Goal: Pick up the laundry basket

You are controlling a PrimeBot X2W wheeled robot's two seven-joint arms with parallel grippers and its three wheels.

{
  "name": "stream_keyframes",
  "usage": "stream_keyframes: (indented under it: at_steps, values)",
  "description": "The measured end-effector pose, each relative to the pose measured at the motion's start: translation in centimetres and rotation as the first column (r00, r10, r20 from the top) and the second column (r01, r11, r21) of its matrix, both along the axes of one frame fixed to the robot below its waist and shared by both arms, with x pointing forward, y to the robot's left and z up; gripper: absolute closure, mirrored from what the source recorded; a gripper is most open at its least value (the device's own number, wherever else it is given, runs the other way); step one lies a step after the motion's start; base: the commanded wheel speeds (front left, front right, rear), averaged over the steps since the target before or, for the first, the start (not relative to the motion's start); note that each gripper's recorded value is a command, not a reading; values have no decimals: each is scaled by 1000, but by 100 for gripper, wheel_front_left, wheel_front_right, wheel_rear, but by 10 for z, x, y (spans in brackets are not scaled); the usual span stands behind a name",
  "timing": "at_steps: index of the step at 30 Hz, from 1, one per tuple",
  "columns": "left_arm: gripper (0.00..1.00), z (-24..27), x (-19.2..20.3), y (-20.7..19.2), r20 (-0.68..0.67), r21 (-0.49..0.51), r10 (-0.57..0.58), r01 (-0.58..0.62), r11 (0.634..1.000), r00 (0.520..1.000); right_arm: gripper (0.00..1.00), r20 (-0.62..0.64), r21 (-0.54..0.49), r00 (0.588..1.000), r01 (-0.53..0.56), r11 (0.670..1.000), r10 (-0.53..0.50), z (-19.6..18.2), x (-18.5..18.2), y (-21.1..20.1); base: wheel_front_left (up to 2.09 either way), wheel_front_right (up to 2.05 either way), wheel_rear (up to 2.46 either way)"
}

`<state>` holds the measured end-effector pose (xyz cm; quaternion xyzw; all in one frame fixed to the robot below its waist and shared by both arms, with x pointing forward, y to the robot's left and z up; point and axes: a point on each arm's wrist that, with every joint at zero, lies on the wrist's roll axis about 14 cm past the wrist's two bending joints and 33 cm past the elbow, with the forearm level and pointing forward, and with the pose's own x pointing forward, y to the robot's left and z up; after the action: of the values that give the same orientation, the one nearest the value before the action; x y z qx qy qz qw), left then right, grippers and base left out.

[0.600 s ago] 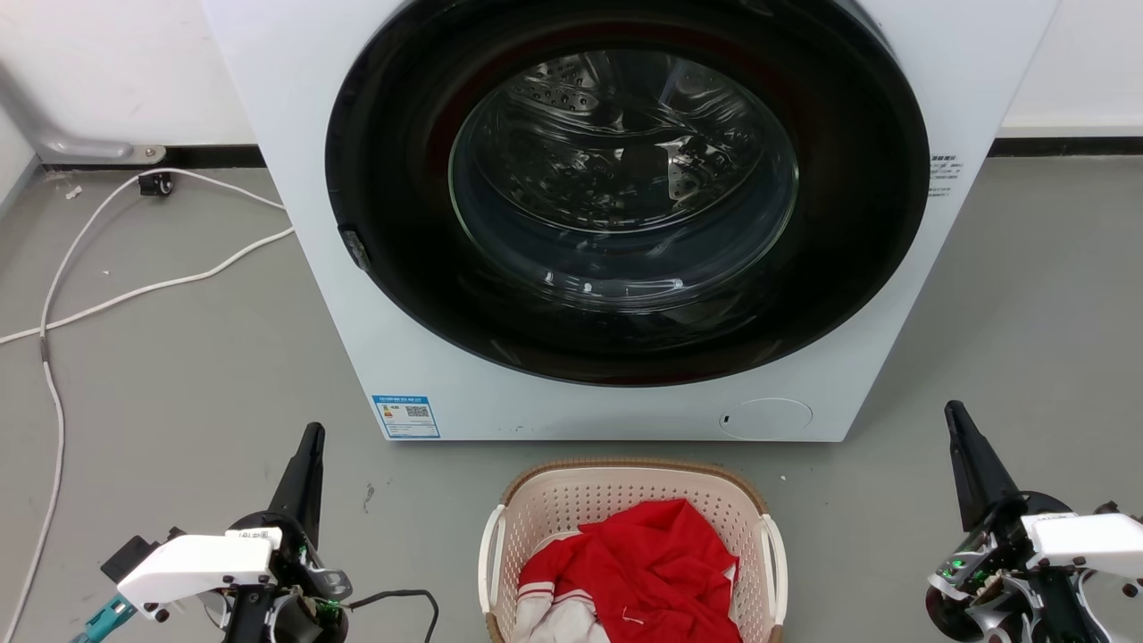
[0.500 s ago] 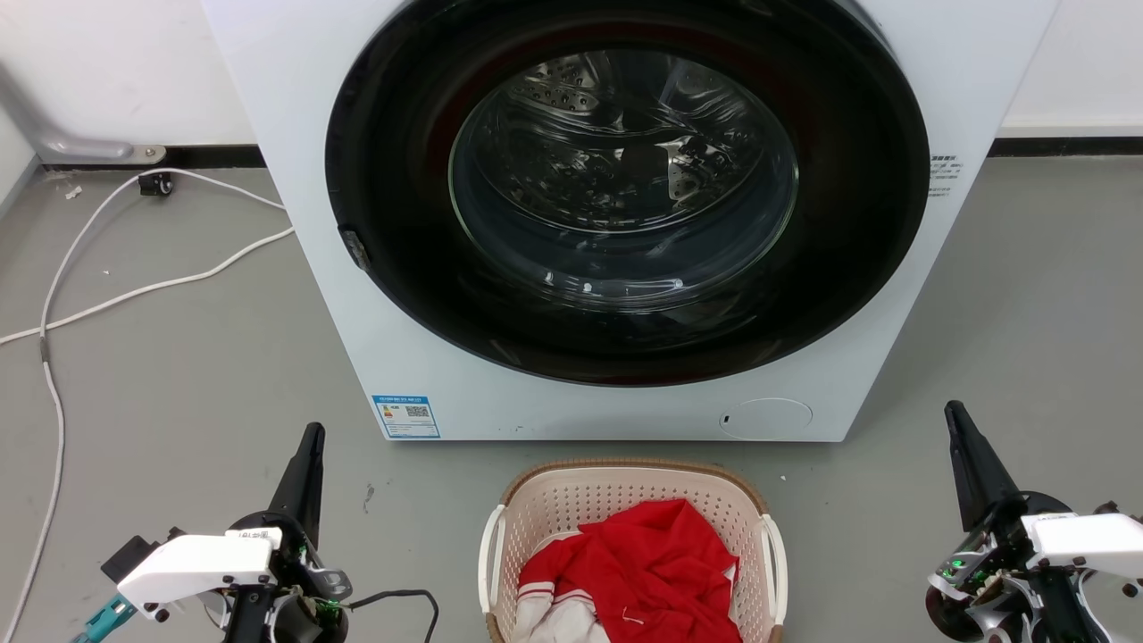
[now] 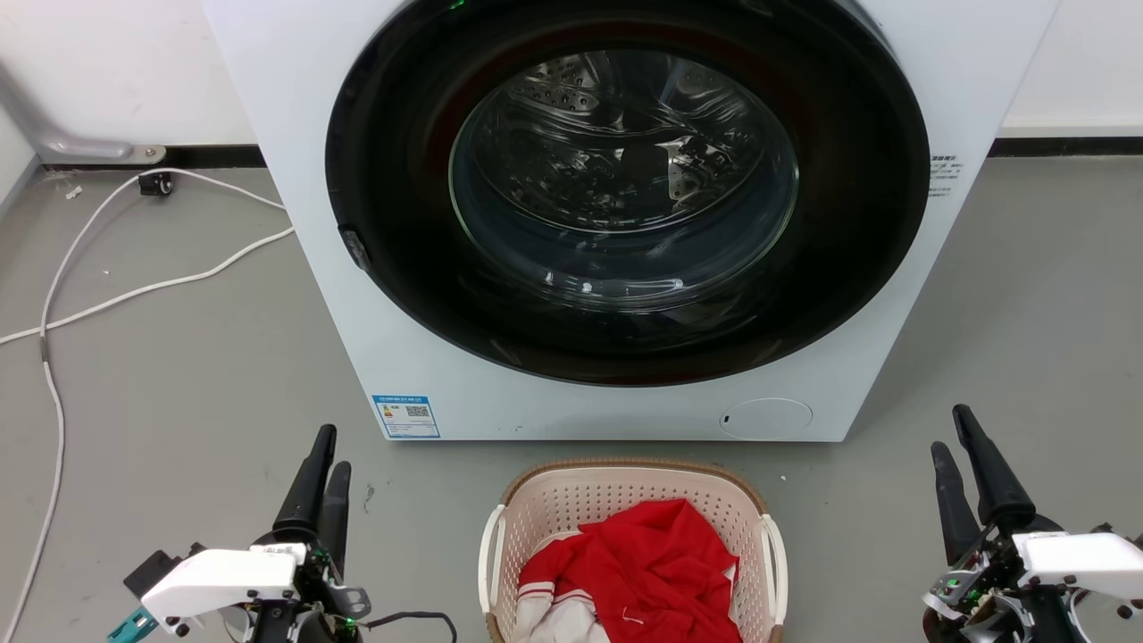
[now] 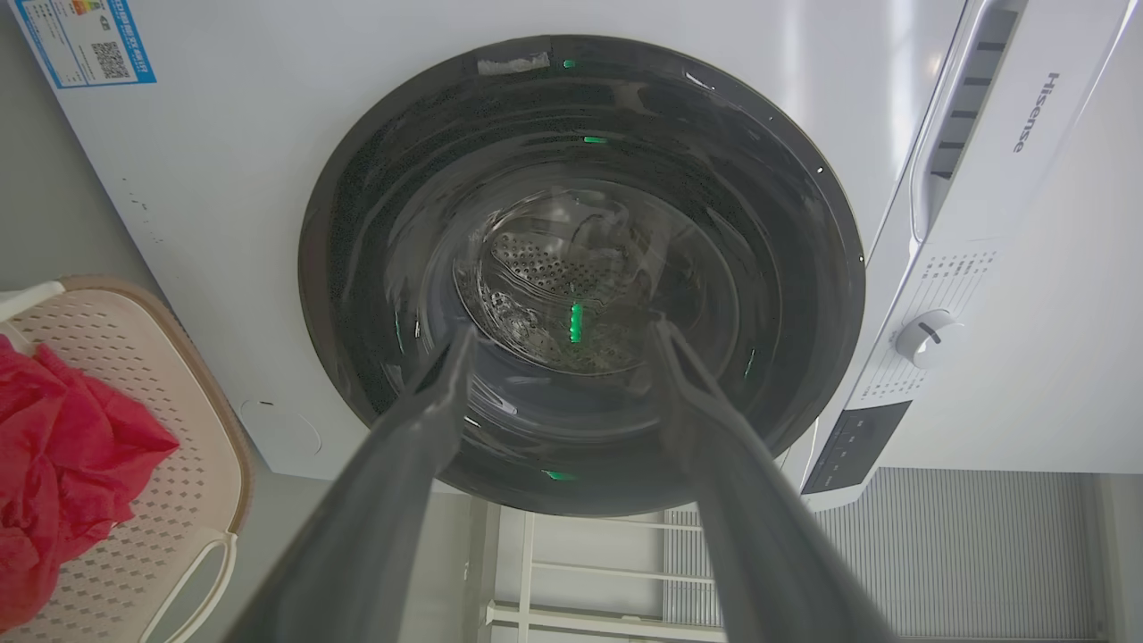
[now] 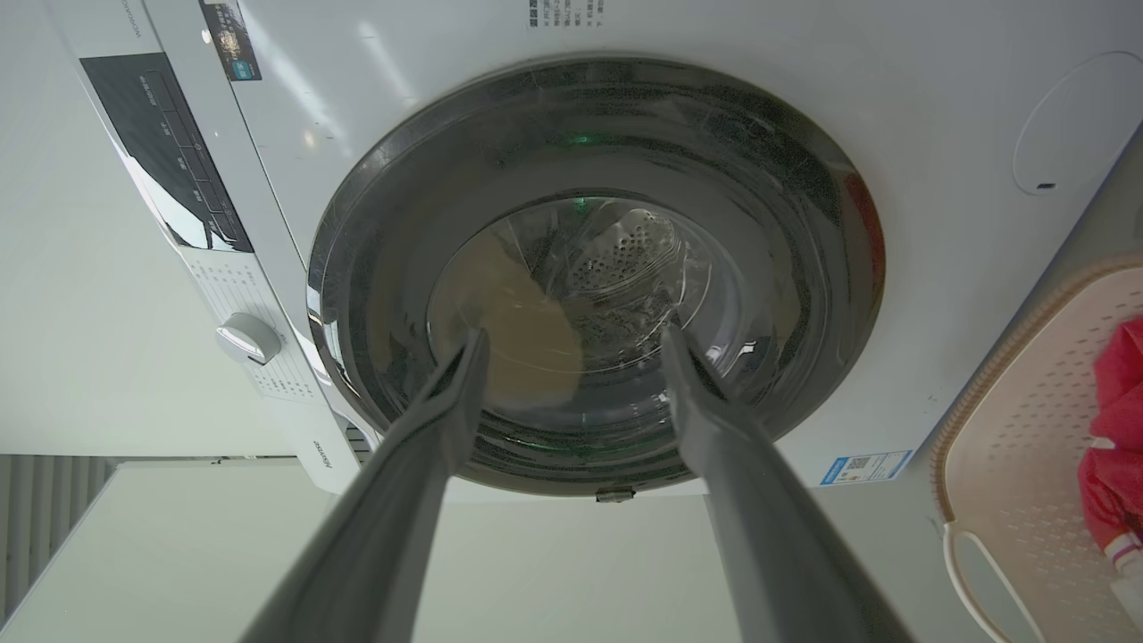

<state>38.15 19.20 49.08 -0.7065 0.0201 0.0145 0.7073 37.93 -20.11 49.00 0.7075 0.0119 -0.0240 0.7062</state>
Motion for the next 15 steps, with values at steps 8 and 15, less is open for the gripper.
stream_keyframes:
  at_steps: [8,15]
  values:
    - [0,9,2,-9,26,101,-18,15,995,1000,0,3,-87,1000,9,996,-8,2,-2,1,0,0,0]
    - [0,18,3,-17,52,277,-45,29,960,998,0,4,-250,1000,14,968,-14,4,-5,-2,0,0,0]
